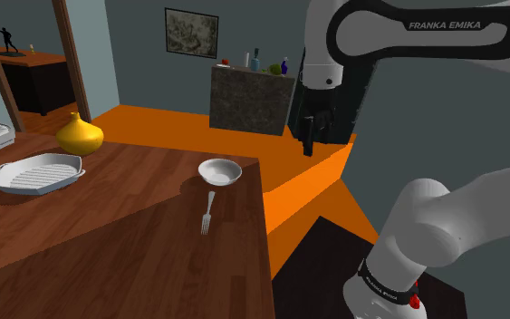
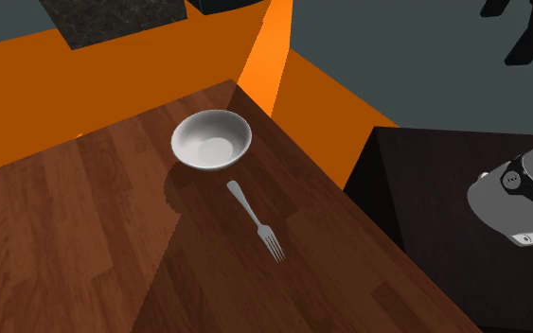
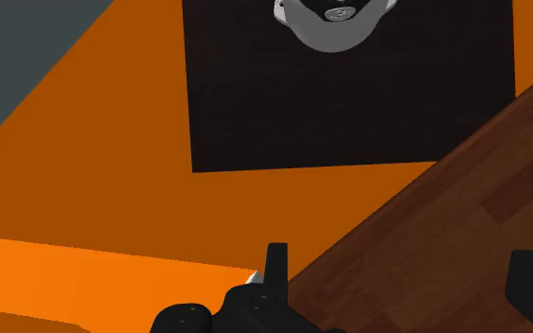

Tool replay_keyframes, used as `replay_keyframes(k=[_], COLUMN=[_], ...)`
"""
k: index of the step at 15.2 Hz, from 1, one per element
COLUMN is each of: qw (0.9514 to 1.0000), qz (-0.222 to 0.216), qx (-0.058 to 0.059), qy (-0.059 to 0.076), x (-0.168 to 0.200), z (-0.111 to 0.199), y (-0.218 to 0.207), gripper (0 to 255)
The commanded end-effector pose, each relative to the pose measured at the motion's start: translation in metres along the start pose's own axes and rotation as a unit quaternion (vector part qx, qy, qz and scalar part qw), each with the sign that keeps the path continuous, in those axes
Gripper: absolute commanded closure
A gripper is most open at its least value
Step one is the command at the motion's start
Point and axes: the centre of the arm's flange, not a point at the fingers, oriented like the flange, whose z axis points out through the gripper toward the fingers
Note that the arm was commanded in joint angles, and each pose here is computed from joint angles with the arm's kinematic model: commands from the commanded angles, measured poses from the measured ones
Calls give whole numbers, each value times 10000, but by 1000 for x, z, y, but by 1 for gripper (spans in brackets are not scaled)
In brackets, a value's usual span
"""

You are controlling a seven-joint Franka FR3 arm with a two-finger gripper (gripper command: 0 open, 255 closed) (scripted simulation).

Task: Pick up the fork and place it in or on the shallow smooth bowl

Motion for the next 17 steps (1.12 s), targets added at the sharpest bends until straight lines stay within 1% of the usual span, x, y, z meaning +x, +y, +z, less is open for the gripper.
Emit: replay_keyframes(k=[1,5,9,13,17], qw=[10000,9988,9952,9892,9809], qz=[0,463,925,1385,1841], qx=[0,58,116,173,230], qy=[0,147,294,440,585], x=[0,25,54,86,121], z=[0,33,65,96,126], y=[0,-26,-51,-72,-91], gripper=[0,0,0,0,0])
